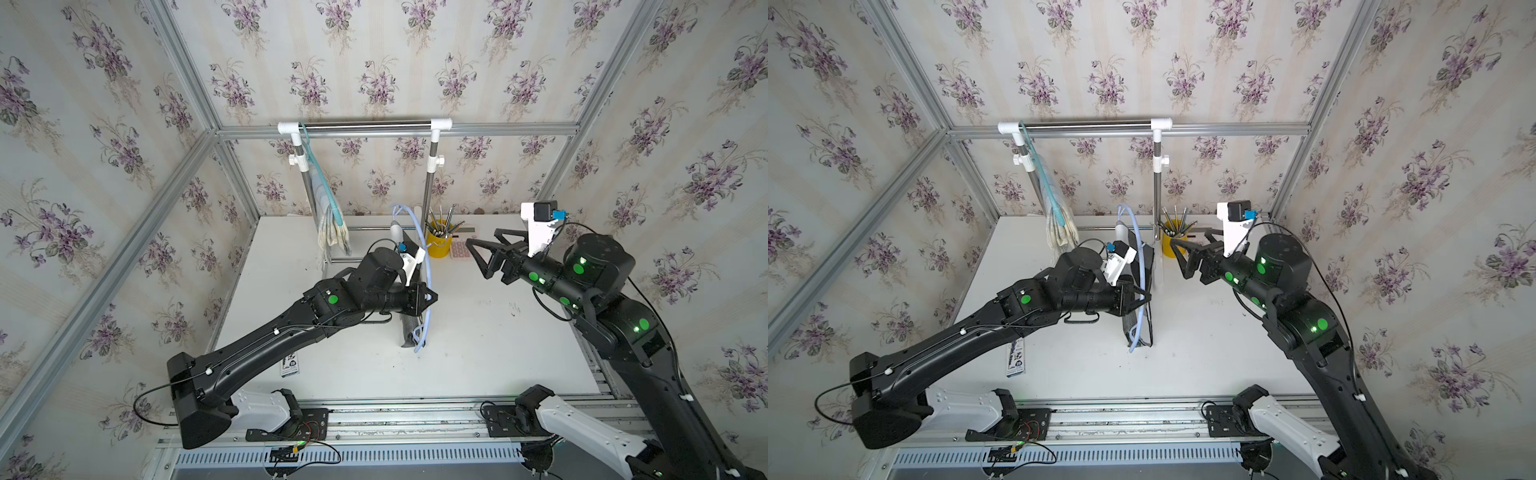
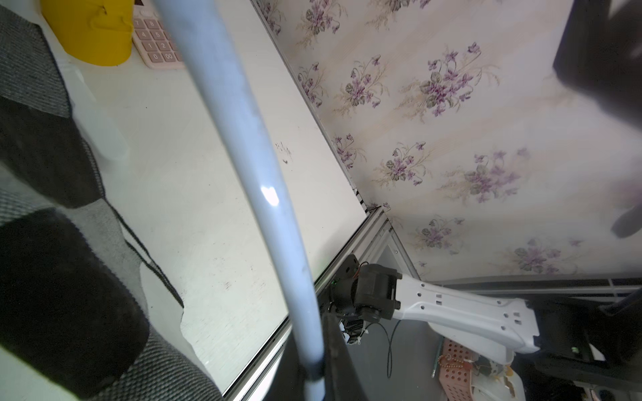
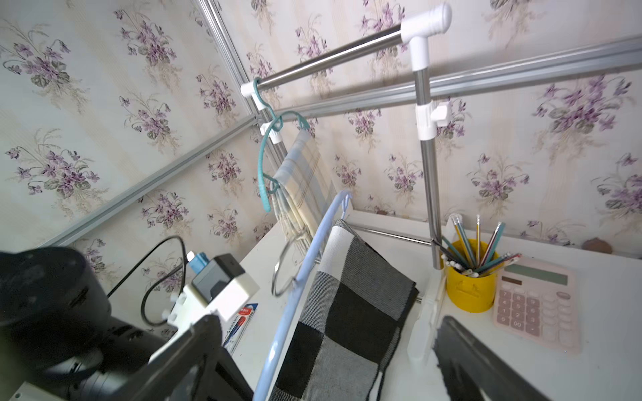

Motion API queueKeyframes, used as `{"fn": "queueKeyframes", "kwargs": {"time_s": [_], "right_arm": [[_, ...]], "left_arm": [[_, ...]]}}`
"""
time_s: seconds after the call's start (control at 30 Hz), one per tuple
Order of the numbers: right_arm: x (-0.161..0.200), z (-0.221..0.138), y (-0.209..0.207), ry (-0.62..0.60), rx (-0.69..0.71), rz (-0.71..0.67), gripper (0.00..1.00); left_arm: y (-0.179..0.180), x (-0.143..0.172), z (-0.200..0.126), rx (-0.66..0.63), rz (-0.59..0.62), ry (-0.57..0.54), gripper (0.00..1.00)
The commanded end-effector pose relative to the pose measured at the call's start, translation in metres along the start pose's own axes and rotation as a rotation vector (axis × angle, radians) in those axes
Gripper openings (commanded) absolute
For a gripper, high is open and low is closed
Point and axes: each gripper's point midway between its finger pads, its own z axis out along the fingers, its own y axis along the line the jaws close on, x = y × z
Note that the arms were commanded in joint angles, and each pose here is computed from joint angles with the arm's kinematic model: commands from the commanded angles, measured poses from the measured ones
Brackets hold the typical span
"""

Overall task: Hang the scarf on the hanger
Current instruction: Place the hanger at the clothesline.

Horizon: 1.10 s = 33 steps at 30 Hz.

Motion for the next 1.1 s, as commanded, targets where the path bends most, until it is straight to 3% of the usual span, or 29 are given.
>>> {"fn": "queueKeyframes", "kwargs": {"time_s": [0.0, 0.23, 0.43, 0.6, 0.9, 1.07], "right_arm": [[-0.020, -0.014, -0.015, -0.138, 0.093, -0.036, 1.00], [-0.011, -0.027, -0.017, -0.183, 0.088, -0.047, 1.00], [-0.001, -0.022, -0.017, -0.139, 0.082, -0.040, 1.00], [0.002, -0.022, -0.015, -0.123, 0.072, -0.043, 1.00], [0.013, -0.016, -0.015, -0.071, 0.063, -0.039, 1.00], [0.015, -0.009, -0.012, -0.056, 0.036, -0.014, 1.00]], "left_arm": [[-0.030, -0.039, -0.021, 0.164, 0.036, -0.084, 0.00], [-0.041, -0.112, -0.061, 0.277, -0.021, -0.149, 0.00], [-0.024, -0.171, -0.065, 0.353, -0.158, -0.182, 0.00], [-0.019, -0.215, -0.071, 0.415, -0.201, -0.201, 0.00], [-0.012, -0.253, -0.067, 0.470, -0.249, -0.204, 0.00], [0.011, -0.280, -0.072, 0.457, -0.300, -0.236, 0.00]]}}
